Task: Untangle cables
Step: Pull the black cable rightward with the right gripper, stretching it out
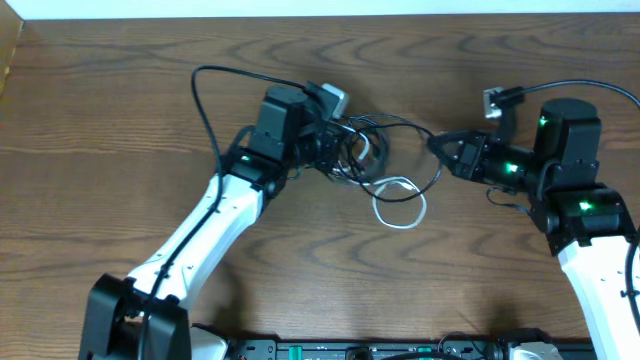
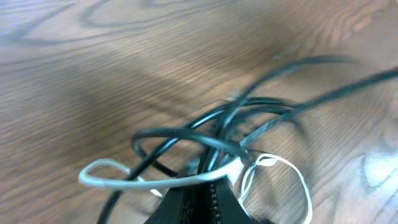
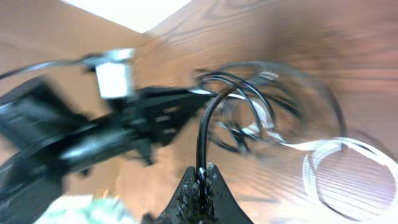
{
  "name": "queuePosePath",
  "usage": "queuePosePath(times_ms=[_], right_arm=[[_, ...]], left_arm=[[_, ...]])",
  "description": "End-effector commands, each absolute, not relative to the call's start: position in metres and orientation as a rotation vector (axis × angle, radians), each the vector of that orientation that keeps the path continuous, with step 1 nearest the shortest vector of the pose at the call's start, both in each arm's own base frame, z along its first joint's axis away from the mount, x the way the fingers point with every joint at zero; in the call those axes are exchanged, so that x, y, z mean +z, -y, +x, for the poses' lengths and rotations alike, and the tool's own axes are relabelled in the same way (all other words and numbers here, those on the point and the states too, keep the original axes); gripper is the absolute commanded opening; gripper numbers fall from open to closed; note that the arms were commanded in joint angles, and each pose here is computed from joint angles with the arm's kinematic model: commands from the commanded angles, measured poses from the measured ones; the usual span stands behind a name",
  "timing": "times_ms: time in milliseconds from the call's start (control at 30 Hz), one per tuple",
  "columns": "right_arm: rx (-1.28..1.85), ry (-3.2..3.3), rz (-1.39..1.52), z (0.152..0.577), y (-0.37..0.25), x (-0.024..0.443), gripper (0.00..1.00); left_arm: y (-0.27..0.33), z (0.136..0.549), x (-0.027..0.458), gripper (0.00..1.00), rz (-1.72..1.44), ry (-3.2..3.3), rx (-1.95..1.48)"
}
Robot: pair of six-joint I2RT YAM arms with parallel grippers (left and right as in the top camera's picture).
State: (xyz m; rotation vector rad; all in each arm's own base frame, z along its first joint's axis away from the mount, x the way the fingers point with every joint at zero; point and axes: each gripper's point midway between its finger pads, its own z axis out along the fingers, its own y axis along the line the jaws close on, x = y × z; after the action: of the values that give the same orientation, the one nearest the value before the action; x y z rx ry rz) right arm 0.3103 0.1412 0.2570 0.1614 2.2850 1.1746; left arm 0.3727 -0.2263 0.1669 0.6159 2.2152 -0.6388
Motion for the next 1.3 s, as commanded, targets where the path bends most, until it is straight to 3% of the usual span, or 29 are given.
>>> queuePosePath(times_ms=[0, 300, 633, 900, 1200, 1267], right_arm=[[0.939, -2.305, 0.313, 0.322, -0.108, 0.244, 0.01], [0.541, -2.409, 0.528, 0.316, -0.056, 0.205, 0.01], [0.064, -2.518, 0.711, 0.318, 0.003, 0.150, 0.01], [0.030, -2.691, 0.728, 0.329, 0.000, 0.088, 0.01], [0.199, -2.699, 0.646, 0.363, 0.002, 0.059, 0.01], [0.271, -2.679, 0.615, 0.370, 0.005, 0.062, 0.12]], left_arm=[[0.219, 0.368, 0.191, 0.08, 0.616, -2.155, -0.623], [0.212, 0.329, 0.277, 0.07, 0.642, -1.947, -0.678], [0.194, 0.286, 0.331, 0.08, 0.637, -1.814, -0.671], [0.185, 0.264, 0.363, 0.08, 0.613, -1.718, -0.680], [0.188, 0.265, 0.379, 0.07, 0.549, -1.679, -0.752], [0.193, 0.264, 0.382, 0.08, 0.573, -1.662, -0.779]])
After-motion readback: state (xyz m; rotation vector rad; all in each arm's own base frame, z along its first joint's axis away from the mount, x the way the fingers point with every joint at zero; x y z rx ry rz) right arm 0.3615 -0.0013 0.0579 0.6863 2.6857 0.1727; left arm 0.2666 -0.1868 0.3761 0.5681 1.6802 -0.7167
